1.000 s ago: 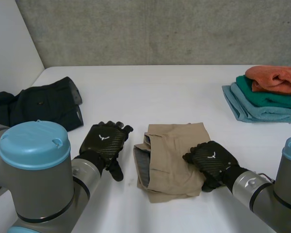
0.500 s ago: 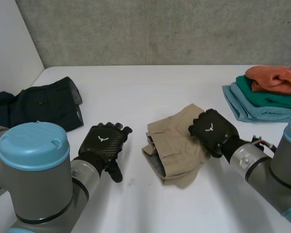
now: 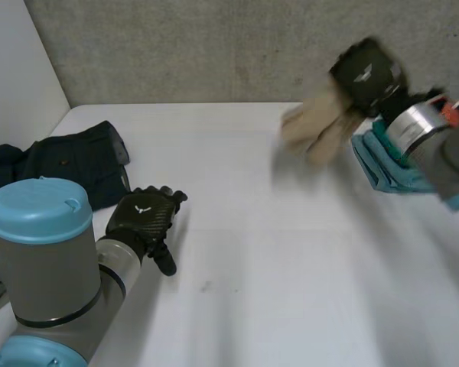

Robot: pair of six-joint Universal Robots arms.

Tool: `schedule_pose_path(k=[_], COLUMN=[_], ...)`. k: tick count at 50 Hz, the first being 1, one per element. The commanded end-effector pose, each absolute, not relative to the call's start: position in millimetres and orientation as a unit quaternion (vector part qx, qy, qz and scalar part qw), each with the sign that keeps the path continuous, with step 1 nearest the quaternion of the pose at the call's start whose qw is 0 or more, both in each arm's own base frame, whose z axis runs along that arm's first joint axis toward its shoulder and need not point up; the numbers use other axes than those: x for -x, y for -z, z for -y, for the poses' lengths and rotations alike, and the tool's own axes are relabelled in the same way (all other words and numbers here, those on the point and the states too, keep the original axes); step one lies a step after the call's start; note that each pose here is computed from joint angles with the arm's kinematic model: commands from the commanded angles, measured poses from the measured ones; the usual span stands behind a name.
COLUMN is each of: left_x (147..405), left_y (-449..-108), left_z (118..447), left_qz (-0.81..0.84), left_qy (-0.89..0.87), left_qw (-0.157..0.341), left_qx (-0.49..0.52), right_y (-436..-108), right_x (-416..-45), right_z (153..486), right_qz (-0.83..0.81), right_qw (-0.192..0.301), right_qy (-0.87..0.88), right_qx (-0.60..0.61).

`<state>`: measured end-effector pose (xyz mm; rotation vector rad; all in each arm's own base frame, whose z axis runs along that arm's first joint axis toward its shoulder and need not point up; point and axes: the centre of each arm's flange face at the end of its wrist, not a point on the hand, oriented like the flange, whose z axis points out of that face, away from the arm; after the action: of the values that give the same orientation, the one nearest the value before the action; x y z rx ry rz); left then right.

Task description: Fold the laundry.

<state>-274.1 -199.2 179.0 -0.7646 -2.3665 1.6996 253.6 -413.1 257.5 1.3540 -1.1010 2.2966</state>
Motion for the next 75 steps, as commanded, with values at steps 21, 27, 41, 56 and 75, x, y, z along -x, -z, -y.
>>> schedule_pose_path(k=[21, 27, 41, 56, 75], left_x=[271.1, 271.0, 272.1, 270.7, 271.5], left_y=[-176.2, -176.6, -176.6, -176.0, -173.6], left_z=[204.5, 204.3, 203.4, 201.3, 200.6], left_qz=[0.786, 0.786, 0.785, 0.786, 0.788], left_qy=[-0.564, -0.564, -0.563, -0.561, -0.557], left_qw=[0.06, 0.06, 0.067, 0.068, 0.069], left_qx=[0.247, 0.247, 0.251, 0.252, 0.254], right_y=[-138.3, -169.3, -228.6, -214.5, -178.9], right_x=[-75.7, -78.6, -92.7, -91.5, -57.5], right_z=[519.5, 514.7, 492.4, 497.9, 509.5], right_qz=[0.645, 0.627, 0.59, 0.56, 0.583], right_qw=[0.119, 0.115, 0.068, 0.019, 0.05], right_qy=[-0.702, -0.717, -0.75, -0.749, -0.731], right_qx=[-0.279, -0.282, -0.291, -0.355, -0.351])
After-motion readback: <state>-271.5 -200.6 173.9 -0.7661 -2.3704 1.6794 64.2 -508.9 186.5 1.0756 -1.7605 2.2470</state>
